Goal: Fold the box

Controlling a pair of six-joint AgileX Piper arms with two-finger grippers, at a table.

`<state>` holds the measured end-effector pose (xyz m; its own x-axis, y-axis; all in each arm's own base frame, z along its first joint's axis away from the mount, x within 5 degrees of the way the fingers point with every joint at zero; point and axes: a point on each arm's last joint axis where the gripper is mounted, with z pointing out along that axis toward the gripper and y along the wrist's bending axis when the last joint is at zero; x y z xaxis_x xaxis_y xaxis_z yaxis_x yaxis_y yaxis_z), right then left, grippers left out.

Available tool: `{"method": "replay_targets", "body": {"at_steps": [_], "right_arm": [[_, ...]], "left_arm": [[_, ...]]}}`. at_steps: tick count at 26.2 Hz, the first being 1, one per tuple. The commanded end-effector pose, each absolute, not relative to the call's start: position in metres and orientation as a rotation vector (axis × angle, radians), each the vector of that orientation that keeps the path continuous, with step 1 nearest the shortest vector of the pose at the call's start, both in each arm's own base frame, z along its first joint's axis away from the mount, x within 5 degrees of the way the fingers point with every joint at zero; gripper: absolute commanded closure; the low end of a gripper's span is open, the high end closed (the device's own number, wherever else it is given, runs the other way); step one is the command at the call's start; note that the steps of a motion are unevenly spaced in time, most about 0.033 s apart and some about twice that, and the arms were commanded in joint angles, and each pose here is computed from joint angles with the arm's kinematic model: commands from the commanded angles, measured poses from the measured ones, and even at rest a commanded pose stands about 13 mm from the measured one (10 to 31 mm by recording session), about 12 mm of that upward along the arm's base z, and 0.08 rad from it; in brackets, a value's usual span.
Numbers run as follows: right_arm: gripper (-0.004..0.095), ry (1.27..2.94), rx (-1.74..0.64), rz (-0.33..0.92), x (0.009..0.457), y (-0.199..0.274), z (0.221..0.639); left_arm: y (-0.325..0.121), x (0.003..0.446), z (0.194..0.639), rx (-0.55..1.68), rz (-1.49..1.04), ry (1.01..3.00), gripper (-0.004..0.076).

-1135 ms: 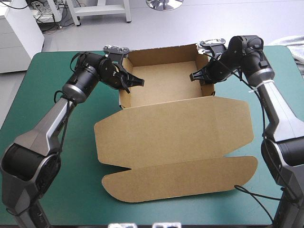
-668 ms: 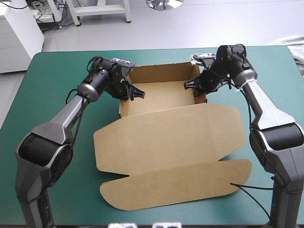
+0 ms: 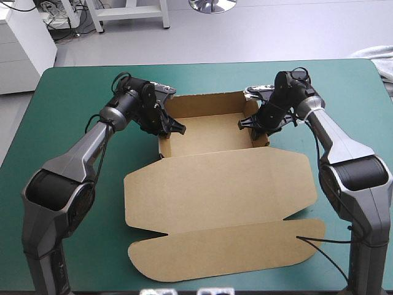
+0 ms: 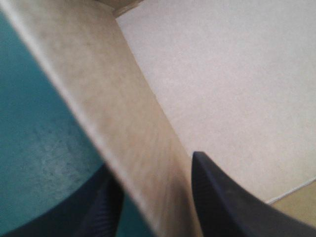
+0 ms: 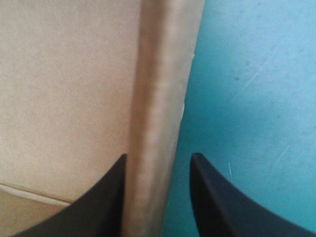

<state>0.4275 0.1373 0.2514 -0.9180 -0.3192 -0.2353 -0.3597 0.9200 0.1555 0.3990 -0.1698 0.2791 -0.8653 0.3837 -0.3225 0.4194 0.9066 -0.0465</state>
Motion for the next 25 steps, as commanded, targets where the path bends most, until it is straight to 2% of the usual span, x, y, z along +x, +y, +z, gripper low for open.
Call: {"method": "replay_targets", "body": {"at_steps": [1, 3, 9, 15, 21, 24, 25], "right_arm": [[0.0243, 2.811, -0.520, 0.261, 0.420, 0.129, 0.285], [0.0105, 2.794, -0.510, 0.255, 0.419, 0.128, 0.291], [0.0134, 2.777, -0.510, 0.264, 0.417, 0.128, 0.299], [0.0139, 2.739, -0.508, 0.305, 0.415, 0.130, 0.311], [0.0139, 2.645, -0.521, 0.325, 0.410, 0.130, 0.341], [0.0139, 2.595, -0.546, 0.311, 0.405, 0.128, 0.357], [0.0139, 2.573, -0.544, 0.314, 0.401, 0.128, 0.366]], "left_arm": [[-0.151, 0.396, 0.313, 0.518, -0.307, 2.707, 0.0258], [-0.145, 0.395, 0.316, 0.525, -0.354, 2.710, 0.0241], [-0.143, 0.392, 0.327, 0.515, -0.382, 2.675, 0.0241], [-0.151, 0.389, 0.338, 0.496, -0.522, 2.609, 0.0241], [-0.150, 0.385, 0.345, 0.505, -0.533, 2.593, 0.0241], [-0.148, 0.377, 0.368, 0.517, -0.531, 2.518, 0.0252], [-0.145, 0.368, 0.390, 0.536, -0.527, 2.464, 0.0271]]}}
